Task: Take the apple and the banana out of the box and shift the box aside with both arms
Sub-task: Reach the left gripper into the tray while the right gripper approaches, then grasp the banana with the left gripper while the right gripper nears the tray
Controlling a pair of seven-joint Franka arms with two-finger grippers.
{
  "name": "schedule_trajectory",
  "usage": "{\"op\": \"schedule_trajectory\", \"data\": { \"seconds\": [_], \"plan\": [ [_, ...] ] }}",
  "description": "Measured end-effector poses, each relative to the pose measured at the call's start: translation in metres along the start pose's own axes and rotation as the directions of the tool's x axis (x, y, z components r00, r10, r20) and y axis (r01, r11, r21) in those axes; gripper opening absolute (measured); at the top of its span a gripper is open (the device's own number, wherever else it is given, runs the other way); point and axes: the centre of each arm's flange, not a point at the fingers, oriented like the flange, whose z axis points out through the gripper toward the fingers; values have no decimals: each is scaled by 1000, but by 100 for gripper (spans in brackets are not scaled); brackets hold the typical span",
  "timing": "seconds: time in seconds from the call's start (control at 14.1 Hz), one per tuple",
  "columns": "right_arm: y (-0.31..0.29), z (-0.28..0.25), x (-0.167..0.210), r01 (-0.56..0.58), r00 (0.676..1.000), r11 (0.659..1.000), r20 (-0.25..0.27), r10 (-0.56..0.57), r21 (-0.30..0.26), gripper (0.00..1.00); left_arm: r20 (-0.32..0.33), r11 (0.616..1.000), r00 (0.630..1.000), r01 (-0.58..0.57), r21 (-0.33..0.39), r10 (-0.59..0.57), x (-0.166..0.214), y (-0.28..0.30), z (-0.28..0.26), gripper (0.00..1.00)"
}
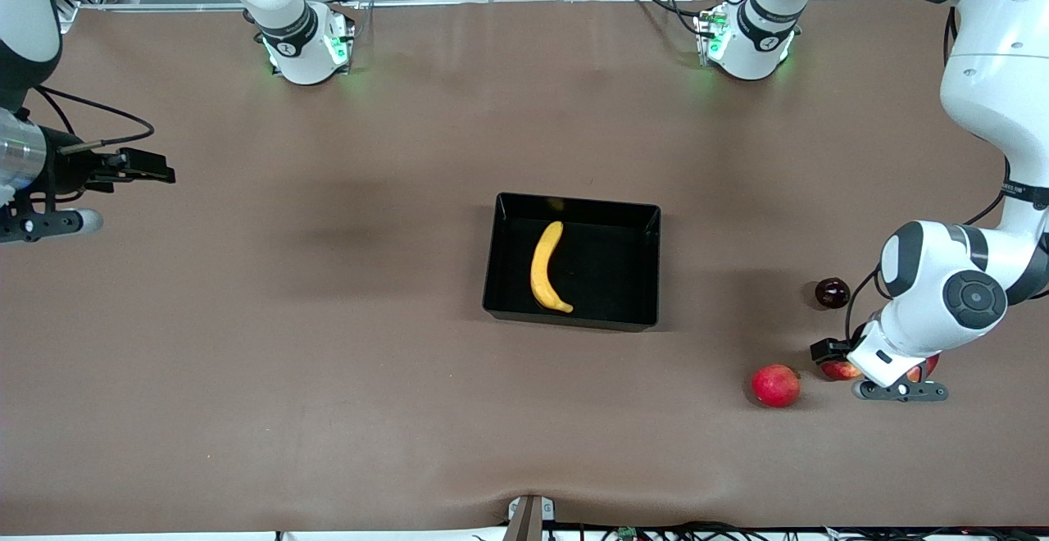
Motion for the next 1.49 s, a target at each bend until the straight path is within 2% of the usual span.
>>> {"op": "schedule_trajectory", "data": {
  "seconds": [0.21, 0.42, 0.57, 0.78, 0.92, 1.13, 1.28, 1.49],
  "plan": [
    [-3, 4, -6, 3, 999, 1000, 53, -4, 15, 100, 34, 999, 999, 1, -47, 0, -2, 56, -56, 100],
    [-4, 15, -2, 6, 995, 1000, 95, -9, 30, 100, 63, 993, 996, 75, -89, -70, -19, 144, -97, 100],
    [-2, 32, 6, 4, 989, 999, 144, -10, 39, 100, 73, 989, 994, 93, -117, -85, -35, 207, -111, 100],
    [0, 46, 15, 2, 984, 999, 179, -10, 46, 100, 79, 990, 995, 75, -118, -66, -68, 306, -117, 100],
    [-1, 53, 19, 4, 981, 999, 192, -13, 49, 100, 66, 993, 997, 49, -109, -42, -94, 366, -115, 100],
    [-9, 55, 21, 17, 980, 999, 198, -26, 46, 100, 32, 990, 999, -6, -142, 11, -126, 436, -92, 100],
    [-20, 56, 24, 36, 979, 998, 197, -44, 45, 100, 9, 988, 999, -37, -148, 39, -139, 462, -65, 100],
    [-42, 59, 33, 69, 983, 995, 166, -79, 65, 100, -12, 987, 998, -60, -150, 59, -153, 485, -21, 100]
  ]
}}
